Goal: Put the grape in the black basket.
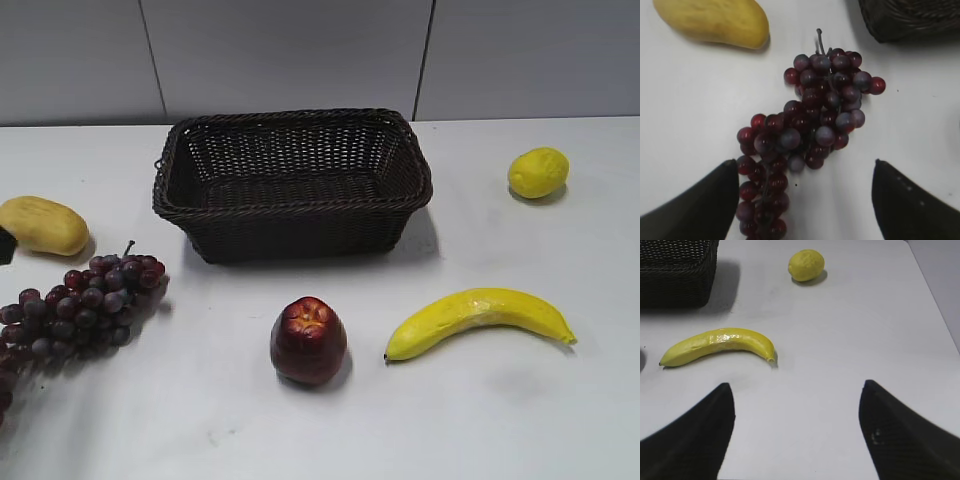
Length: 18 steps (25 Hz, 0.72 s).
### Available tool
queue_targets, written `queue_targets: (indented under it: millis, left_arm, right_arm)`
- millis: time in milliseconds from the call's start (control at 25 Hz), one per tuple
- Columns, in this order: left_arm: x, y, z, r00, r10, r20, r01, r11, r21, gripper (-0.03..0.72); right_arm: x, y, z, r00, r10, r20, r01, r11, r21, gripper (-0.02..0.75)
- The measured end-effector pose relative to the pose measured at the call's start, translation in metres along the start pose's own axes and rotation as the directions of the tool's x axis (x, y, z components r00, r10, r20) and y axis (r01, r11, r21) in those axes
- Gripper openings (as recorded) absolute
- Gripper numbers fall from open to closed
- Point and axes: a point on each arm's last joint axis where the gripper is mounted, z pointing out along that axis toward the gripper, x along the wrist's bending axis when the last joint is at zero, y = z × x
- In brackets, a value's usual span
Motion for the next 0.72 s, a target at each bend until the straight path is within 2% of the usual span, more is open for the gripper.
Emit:
queue_targets:
  millis: [360, 720]
  left_arm:
    - [-0.024, 0.003, 0.072, 0.993, 0.118, 0.021, -0.119, 0.988, 0.100, 0.615]
    - [-0.011, 0.003, 0.136, 0.992, 0.120, -0.035, -0.112, 0.979, 0.171, 0.615]
  right_arm:
    - [0.000, 0.000, 0.000, 1.000, 0.000, 0.000, 0.000, 1.000, 0.000, 0.589]
    - [0.000, 0.000, 0.000, 1.000, 0.000, 0.000, 0.000, 1.000, 0.000, 0.589]
